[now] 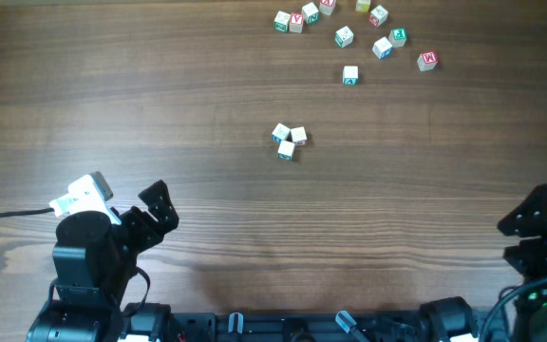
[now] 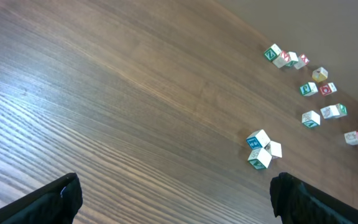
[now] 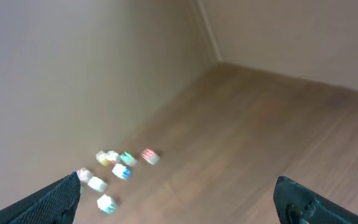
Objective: Form a circle
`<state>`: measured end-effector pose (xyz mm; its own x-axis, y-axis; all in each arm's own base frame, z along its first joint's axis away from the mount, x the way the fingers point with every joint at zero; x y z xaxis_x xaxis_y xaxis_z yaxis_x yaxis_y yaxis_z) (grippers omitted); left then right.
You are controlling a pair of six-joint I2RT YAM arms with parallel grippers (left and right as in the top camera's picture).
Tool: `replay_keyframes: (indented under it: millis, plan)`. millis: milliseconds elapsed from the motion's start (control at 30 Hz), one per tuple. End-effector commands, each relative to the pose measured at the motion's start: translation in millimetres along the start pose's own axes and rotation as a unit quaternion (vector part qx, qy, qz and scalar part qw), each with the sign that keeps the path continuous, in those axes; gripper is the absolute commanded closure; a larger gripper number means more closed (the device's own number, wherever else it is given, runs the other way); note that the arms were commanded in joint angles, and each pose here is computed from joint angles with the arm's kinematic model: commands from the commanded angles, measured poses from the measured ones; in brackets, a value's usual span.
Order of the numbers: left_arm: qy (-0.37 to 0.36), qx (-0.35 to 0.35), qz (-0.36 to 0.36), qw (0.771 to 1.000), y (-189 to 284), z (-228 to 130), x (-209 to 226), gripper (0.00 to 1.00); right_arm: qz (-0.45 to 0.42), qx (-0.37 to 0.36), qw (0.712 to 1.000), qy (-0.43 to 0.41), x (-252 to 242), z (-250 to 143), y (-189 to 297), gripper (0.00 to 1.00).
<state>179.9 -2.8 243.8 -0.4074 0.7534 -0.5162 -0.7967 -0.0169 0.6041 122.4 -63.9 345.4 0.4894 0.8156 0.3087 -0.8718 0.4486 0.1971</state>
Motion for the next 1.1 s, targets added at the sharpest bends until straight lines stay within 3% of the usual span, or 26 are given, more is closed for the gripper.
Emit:
replay_keyframes:
  millis: [0, 200, 467, 900, 1067]
  plan:
    - [0.005, -0.004, 0.003, 1.000, 0, 0, 2, 0.00, 0.069, -0.002, 0.997, -0.039, 9, -37, -10, 0.00]
    - [0.005, -0.004, 0.004, 1.000, 0, 0, 2, 0.00, 0.134, -0.062, 0.984, -0.098, 19, -67, -39, 0.00]
    - [0.005, -0.004, 0.004, 1.000, 0, 0, 2, 0.00, 0.199, -0.173, 0.942, -0.209, 25, -80, -69, 0.00]
    - [0.005, -0.004, 0.004, 1.000, 0, 0, 2, 0.00, 0.126, -0.100, 0.965, -0.206, 3, -139, -98, 0.00]
    - [0.005, -0.004, 0.003, 1.000, 0, 0, 2, 0.00, 0.119, -0.068, 0.984, -0.115, 4, -157, -102, 0.00]
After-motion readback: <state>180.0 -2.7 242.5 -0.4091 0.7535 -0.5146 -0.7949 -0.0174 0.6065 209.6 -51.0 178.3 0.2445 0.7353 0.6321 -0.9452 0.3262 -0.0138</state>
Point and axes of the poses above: each gripper's point midway between its finger pads, its own y axis back along the fingers, its own x axis along the line the jaws close on, z = x × y, the point moved 3 cm from there along y, back along the fingers, and after that the axes turned 10 degrees about y, right-handed, at the moved point
